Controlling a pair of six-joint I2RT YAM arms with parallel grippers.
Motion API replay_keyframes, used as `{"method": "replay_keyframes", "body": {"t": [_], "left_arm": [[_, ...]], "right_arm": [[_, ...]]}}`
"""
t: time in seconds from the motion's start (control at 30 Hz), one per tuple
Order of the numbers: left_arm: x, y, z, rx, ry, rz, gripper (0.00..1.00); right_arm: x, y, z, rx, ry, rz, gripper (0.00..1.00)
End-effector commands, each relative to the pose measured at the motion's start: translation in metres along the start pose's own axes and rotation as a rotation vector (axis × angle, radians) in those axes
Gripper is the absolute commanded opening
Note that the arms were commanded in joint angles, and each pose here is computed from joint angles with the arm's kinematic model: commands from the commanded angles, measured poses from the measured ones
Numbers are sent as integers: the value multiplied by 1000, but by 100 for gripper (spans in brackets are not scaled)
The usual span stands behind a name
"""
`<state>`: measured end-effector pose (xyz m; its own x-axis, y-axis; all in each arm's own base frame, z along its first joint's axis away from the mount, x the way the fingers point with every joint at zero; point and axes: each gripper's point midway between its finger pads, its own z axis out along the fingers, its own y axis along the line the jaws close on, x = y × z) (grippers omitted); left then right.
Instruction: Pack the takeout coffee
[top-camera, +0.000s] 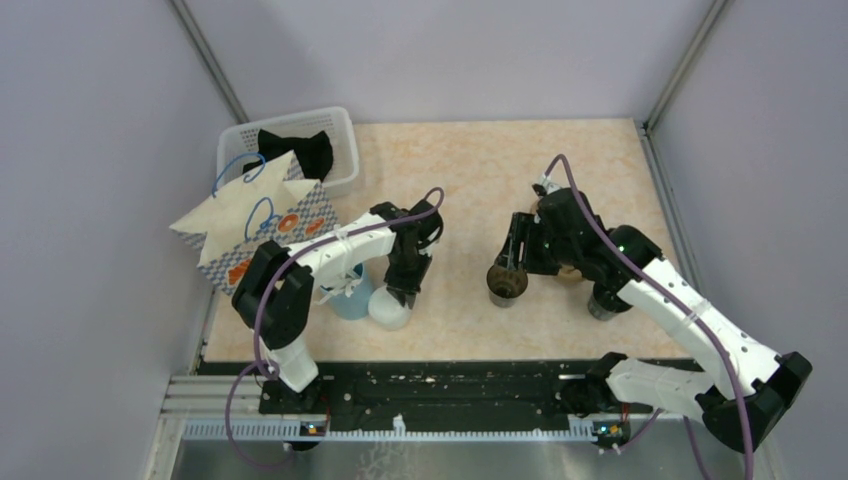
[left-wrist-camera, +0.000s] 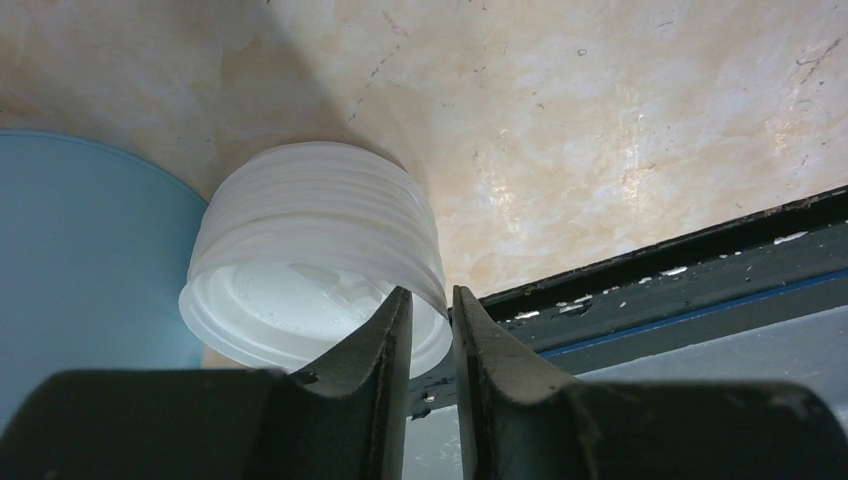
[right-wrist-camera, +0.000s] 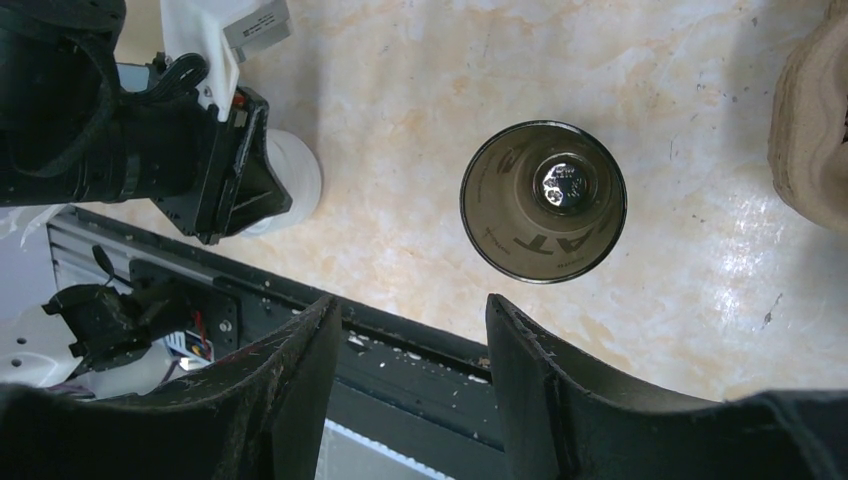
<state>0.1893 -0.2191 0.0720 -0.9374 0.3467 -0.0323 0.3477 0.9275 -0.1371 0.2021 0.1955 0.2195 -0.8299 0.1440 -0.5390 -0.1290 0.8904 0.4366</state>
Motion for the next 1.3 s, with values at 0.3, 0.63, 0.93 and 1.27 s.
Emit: {"method": "replay_keyframes", "body": {"t": [0.3,0.63,0.93,1.27], "left_arm": [[-1,0,0,-3,-9,24,11],[4,-2,-10,18,-14,24,24],[-3,-6,-12,40,-20,18,27],[-8,-4,-13,66,-20,13,26]], "right_arm": [[-10,5,-1,-20,-33,-4,56],[-10,5,0,-18,-30,-18,56],[-10,4,0,-13,-23,-30,56],[-10,3,0,-12,-22,-38,56]]}}
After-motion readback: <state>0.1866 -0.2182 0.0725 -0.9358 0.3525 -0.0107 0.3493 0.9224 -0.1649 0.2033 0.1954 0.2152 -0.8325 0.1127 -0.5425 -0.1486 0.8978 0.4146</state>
